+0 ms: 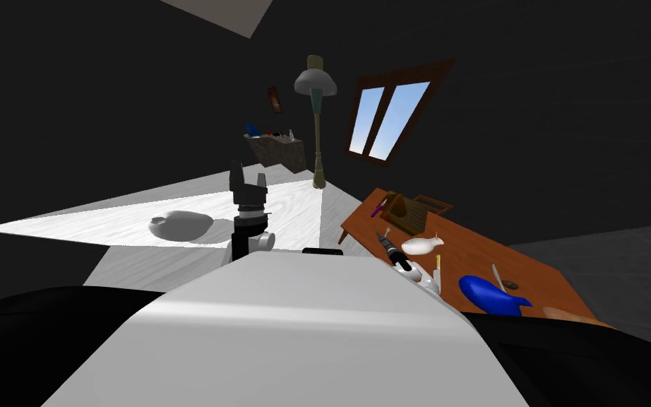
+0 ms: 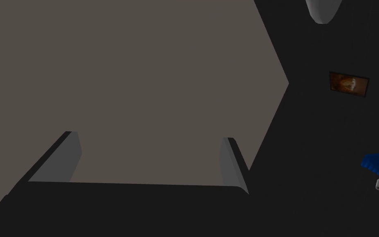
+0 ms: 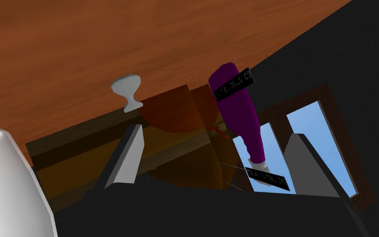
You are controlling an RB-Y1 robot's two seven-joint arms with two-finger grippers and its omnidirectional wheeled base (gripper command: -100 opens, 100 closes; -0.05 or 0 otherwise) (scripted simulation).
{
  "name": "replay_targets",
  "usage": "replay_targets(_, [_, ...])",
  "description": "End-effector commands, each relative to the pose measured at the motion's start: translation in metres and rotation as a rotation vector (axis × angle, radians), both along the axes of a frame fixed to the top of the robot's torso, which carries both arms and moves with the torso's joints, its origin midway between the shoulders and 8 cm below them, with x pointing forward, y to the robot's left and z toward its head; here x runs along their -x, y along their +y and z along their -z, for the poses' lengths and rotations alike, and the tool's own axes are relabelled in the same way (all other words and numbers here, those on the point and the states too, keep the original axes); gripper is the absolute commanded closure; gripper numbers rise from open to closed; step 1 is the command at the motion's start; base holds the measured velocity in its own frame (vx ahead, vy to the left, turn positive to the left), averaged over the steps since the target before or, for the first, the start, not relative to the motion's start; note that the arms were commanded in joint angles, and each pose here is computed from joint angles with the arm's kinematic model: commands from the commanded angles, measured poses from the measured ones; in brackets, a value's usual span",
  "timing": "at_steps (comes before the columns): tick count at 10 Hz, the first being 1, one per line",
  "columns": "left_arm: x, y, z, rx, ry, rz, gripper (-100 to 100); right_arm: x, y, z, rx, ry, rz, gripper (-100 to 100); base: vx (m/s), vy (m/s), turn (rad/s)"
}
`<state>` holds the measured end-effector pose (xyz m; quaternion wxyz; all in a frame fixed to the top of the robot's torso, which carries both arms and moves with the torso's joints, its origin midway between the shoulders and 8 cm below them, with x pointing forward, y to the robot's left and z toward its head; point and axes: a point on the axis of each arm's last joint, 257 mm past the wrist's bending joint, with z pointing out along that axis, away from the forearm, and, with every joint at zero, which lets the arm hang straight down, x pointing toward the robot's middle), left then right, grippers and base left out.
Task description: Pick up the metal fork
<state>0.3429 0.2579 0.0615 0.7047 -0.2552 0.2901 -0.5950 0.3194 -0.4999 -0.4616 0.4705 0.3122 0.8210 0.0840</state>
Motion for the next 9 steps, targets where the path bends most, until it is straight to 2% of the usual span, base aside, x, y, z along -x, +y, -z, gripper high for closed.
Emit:
replay_targets(1, [0.000,0.000,0.000,0.000,0.000,0.000,0,0.025,-0.025,0.015,0.049,0.075,0.023,-100,0.052,0.016,0.212])
replay_targets(2, [0.000,0.000,0.000,0.000,0.000,0.000,0,0.049,-0.050,0.028,0.091,0.142,0.046,-100,0.086,0.019,0.332])
replay_targets(3, [0.000,0.000,0.000,0.000,0.000,0.000,0,0.054,-0.053,0.030,0.094,0.153,0.053,-100,0.068,0.013,0.112])
replay_targets(5, [0.000,0.000,0.000,0.000,0.000,0.000,0,0.098,-0.094,0.045,0.166,0.268,0.089,-100,0.070,0.037,0.240])
replay_targets(6, [0.000,0.000,0.000,0.000,0.000,0.000,0,0.102,-0.097,0.047,0.169,0.277,0.095,-100,0.076,0.024,0.116])
replay_targets(9, [0.000,0.000,0.000,0.000,0.000,0.000,0,0.169,-0.150,0.057,0.261,0.435,0.150,-100,0.103,0.029,0.236])
